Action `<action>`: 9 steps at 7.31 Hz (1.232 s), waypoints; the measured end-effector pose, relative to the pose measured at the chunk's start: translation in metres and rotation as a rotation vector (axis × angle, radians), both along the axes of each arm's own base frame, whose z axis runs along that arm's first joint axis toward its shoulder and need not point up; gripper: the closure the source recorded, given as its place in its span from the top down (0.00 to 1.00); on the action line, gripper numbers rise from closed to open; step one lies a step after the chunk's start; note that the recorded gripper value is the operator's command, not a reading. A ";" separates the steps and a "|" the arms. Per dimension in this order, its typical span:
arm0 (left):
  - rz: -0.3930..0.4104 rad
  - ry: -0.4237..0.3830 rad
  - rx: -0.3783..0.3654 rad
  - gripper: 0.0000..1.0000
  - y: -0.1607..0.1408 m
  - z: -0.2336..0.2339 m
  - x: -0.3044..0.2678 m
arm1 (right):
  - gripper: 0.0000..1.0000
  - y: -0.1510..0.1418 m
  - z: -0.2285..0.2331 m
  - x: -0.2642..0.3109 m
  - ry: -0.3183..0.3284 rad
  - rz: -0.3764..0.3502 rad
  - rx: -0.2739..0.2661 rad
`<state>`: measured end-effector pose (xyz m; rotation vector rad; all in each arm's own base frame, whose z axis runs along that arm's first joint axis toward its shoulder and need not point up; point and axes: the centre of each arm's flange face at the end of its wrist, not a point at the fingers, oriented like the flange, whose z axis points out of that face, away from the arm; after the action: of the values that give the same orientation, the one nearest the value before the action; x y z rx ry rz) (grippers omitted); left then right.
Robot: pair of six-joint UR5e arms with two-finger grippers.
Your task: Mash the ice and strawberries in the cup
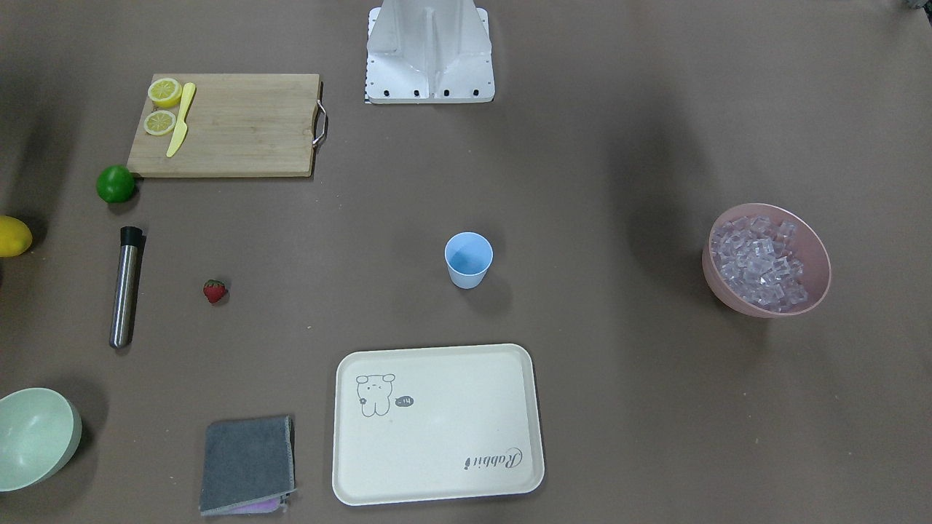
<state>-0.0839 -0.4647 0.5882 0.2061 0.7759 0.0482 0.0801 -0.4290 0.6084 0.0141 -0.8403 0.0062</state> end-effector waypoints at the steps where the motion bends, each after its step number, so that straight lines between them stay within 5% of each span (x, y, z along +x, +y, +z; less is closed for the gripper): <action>1: 0.000 -0.001 0.006 0.97 -0.005 -0.003 0.000 | 1.00 0.000 0.000 0.000 0.000 0.000 0.000; 9: 0.004 -0.003 0.084 0.97 -0.023 -0.011 -0.001 | 1.00 0.000 -0.004 0.000 -0.001 0.000 0.008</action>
<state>-0.0850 -0.4878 0.5768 0.2841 0.7719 0.0849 0.0800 -0.4295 0.6047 0.0214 -0.8409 0.0029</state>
